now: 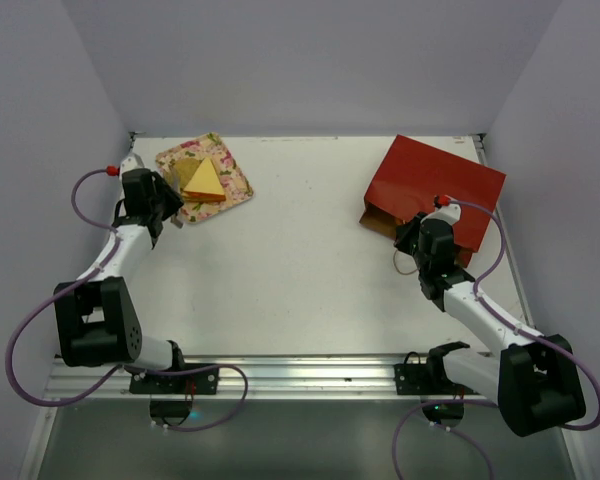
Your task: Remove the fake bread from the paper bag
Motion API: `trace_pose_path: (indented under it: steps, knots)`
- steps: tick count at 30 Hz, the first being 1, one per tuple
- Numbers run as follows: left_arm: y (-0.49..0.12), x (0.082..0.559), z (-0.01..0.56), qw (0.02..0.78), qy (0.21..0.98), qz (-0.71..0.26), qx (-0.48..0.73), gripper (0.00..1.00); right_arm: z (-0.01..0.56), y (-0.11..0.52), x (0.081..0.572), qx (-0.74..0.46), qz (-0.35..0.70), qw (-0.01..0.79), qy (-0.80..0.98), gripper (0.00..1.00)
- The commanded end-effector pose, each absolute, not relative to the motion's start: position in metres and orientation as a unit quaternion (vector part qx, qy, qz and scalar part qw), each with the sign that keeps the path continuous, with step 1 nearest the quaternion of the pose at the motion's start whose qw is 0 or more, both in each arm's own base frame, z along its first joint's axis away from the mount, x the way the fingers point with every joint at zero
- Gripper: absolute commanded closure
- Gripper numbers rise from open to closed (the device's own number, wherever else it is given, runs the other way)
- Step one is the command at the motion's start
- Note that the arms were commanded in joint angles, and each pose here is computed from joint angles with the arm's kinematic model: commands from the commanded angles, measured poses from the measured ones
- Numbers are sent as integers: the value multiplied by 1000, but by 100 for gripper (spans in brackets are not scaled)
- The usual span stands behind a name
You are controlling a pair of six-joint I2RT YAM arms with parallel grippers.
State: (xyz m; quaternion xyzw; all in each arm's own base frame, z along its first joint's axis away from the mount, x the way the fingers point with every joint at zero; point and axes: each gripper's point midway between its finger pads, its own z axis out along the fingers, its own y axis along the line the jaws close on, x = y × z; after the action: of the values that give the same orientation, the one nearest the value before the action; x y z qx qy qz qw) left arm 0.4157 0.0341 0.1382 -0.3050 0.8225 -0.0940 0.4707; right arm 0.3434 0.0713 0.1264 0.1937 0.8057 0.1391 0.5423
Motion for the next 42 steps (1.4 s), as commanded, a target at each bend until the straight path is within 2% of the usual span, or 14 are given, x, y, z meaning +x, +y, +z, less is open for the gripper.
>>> trace_pose_path:
  steps: [1, 9, 25, 42]
  knots:
    - [37, 419, 168, 512, 801, -105, -292, 60, 152, 75, 353, 195, 157, 568, 784, 100]
    - [4, 406, 197, 533, 789, -188, -240, 60, 152, 75, 353, 194, 158, 567, 785, 100]
    - [-55, 365, 202, 516, 768, -336, -174, 59, 151, 79, 352, 185, 164, 567, 786, 100]
    - [-95, 347, 187, 497, 779, -362, -124, 59, 144, 73, 350, 197, 151, 562, 789, 100]
